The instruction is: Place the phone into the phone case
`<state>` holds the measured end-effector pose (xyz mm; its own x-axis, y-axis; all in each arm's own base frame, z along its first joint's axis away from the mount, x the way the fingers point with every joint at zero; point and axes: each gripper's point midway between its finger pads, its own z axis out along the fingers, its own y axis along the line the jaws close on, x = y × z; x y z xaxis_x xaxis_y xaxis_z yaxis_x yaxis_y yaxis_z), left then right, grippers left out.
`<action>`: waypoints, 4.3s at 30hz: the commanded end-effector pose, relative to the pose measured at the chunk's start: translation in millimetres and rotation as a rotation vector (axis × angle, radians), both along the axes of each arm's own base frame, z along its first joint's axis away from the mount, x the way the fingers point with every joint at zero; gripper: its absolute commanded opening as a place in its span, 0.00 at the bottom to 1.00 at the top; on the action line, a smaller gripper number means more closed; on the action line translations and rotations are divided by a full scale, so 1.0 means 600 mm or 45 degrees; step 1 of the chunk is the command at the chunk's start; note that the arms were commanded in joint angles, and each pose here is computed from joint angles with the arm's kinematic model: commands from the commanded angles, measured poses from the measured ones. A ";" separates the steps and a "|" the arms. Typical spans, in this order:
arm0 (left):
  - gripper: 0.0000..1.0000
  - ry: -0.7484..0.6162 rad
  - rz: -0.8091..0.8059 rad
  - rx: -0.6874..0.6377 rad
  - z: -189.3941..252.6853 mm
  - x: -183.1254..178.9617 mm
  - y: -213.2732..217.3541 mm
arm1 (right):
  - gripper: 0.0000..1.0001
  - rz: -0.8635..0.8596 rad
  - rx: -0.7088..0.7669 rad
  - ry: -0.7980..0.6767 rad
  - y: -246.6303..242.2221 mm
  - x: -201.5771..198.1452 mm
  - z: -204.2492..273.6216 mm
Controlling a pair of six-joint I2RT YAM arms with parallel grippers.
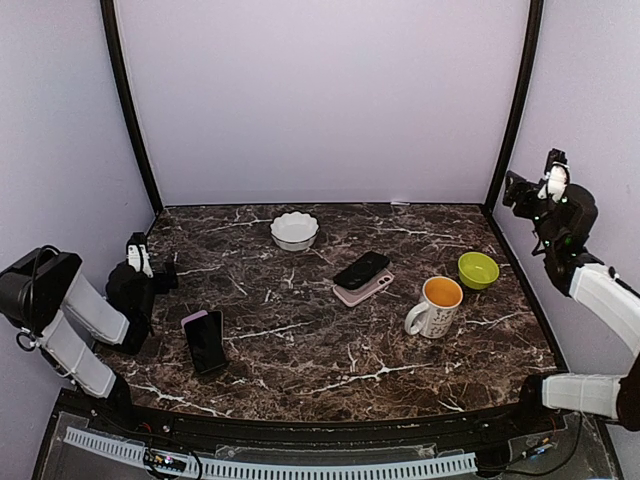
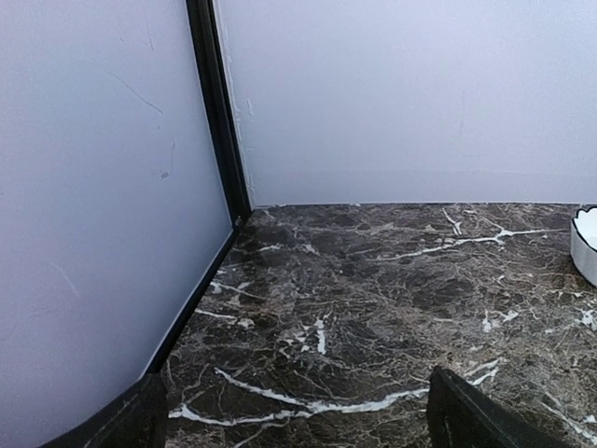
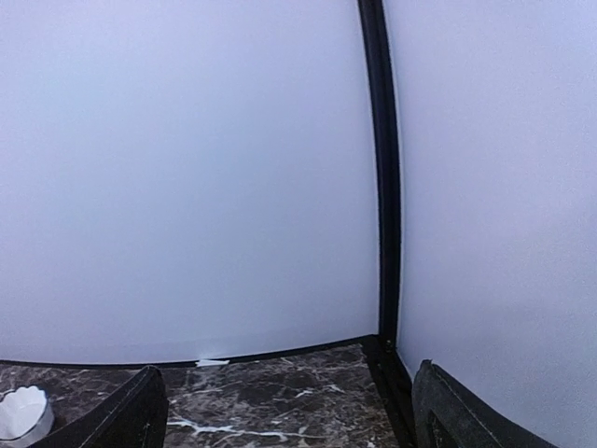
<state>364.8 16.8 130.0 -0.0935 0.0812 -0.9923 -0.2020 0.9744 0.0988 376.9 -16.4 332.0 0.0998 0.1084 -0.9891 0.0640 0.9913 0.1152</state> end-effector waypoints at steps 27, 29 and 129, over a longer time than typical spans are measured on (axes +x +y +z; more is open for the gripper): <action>0.81 0.770 -0.770 -0.258 0.154 -0.013 -0.289 | 0.55 0.998 -1.032 0.790 0.637 -0.036 -0.290; 0.81 0.757 -0.768 -0.225 0.148 -0.015 -0.284 | 0.56 1.021 -1.090 0.807 0.650 -0.036 -0.318; 0.42 0.556 -2.111 -0.130 0.156 -0.301 -0.576 | 0.00 2.382 -0.275 0.787 0.719 -0.369 -0.075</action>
